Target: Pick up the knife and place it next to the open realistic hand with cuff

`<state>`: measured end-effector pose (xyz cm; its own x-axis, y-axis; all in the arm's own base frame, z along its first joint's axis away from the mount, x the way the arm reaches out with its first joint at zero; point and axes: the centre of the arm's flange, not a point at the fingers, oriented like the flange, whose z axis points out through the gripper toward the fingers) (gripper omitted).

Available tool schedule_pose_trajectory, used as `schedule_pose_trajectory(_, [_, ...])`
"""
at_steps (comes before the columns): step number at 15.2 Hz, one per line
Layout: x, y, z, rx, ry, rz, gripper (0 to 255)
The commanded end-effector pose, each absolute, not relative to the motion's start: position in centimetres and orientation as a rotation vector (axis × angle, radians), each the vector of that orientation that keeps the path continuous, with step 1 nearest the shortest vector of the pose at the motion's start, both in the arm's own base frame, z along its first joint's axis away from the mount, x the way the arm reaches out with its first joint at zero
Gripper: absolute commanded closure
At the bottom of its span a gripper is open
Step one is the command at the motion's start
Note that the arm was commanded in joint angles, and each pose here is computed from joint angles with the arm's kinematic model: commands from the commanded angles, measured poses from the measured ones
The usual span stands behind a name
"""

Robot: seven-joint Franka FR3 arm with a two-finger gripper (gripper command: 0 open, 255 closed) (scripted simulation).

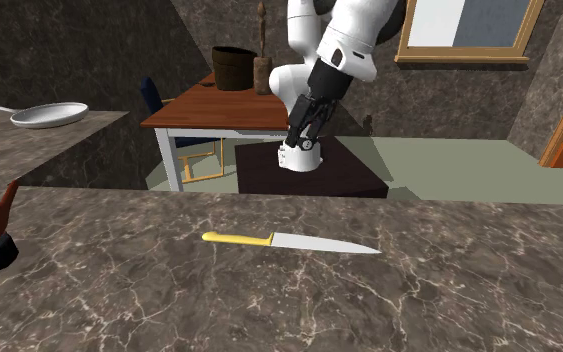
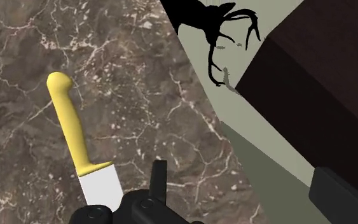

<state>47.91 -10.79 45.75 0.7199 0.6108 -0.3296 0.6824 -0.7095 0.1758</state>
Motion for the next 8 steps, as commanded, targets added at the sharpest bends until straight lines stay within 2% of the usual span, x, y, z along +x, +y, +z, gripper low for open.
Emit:
schedule_pose_trajectory(1, [49.9,-11.5,44.1,2.588,1.093,-0.383,0])
schedule_pose_trajectory(8, [56.5,-13.8,38.4,2.398,1.329,-0.463,0])
